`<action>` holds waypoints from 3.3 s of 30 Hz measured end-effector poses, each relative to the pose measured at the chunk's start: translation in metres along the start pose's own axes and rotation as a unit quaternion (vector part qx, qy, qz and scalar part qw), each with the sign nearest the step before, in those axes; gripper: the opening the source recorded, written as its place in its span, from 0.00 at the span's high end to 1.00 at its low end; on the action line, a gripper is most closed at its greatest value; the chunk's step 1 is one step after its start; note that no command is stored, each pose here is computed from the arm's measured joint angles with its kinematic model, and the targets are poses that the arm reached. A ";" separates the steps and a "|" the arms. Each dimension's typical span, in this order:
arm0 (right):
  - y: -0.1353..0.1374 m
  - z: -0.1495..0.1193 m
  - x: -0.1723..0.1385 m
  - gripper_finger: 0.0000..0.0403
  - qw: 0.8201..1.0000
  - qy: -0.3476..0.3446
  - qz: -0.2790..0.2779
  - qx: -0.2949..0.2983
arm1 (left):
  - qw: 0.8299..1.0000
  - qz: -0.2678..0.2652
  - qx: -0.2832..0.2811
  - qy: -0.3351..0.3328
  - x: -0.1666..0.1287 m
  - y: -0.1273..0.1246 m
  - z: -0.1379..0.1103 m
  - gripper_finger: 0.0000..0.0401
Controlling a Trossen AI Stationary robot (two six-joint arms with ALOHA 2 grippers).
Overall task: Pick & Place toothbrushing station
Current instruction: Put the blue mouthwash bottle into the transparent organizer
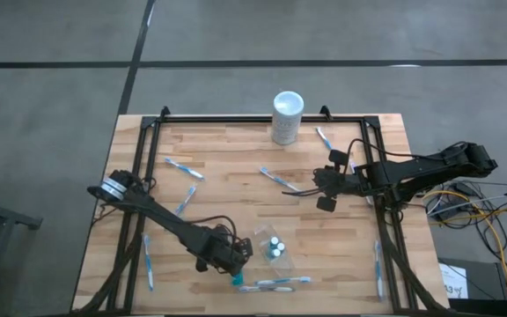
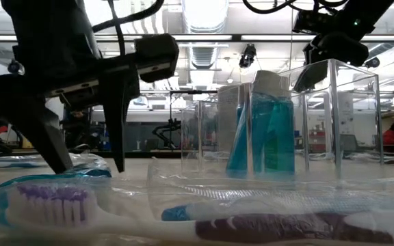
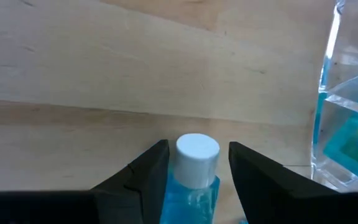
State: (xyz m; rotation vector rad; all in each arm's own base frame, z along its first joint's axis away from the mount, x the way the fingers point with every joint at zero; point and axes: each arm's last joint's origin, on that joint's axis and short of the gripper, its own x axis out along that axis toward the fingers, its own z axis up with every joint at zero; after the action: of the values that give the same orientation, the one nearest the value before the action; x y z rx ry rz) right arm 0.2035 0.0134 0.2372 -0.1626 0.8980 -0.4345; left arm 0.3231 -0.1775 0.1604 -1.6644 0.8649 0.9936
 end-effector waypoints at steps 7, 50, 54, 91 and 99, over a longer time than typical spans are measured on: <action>0.000 0.001 0.000 0.83 1.000 -0.003 0.001 0.003 | 1.000 0.002 0.003 0.000 0.005 0.000 -0.001 0.57; 0.000 0.002 0.000 0.83 1.000 -0.008 0.001 0.005 | 0.971 -0.129 0.153 -0.130 -0.035 -0.013 0.006 0.75; 0.000 0.002 0.000 0.83 1.000 -0.009 0.002 0.006 | 0.945 -0.171 0.210 -0.183 -0.052 -0.017 0.004 0.75; 0.000 0.003 0.000 0.83 1.000 -0.013 0.002 0.009 | 0.649 -0.216 0.618 -0.387 -0.058 -0.056 -0.035 0.75; 0.000 0.003 0.000 0.83 1.000 -0.014 0.002 0.008 | 0.657 -0.239 0.605 -0.381 -0.047 -0.058 -0.039 0.75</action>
State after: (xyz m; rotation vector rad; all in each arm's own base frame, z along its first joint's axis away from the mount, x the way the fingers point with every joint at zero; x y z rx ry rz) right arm 0.2059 0.0137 0.2390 -0.1513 0.8672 -0.4340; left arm 0.3636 -0.1953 0.2327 -0.1698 0.2660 0.4010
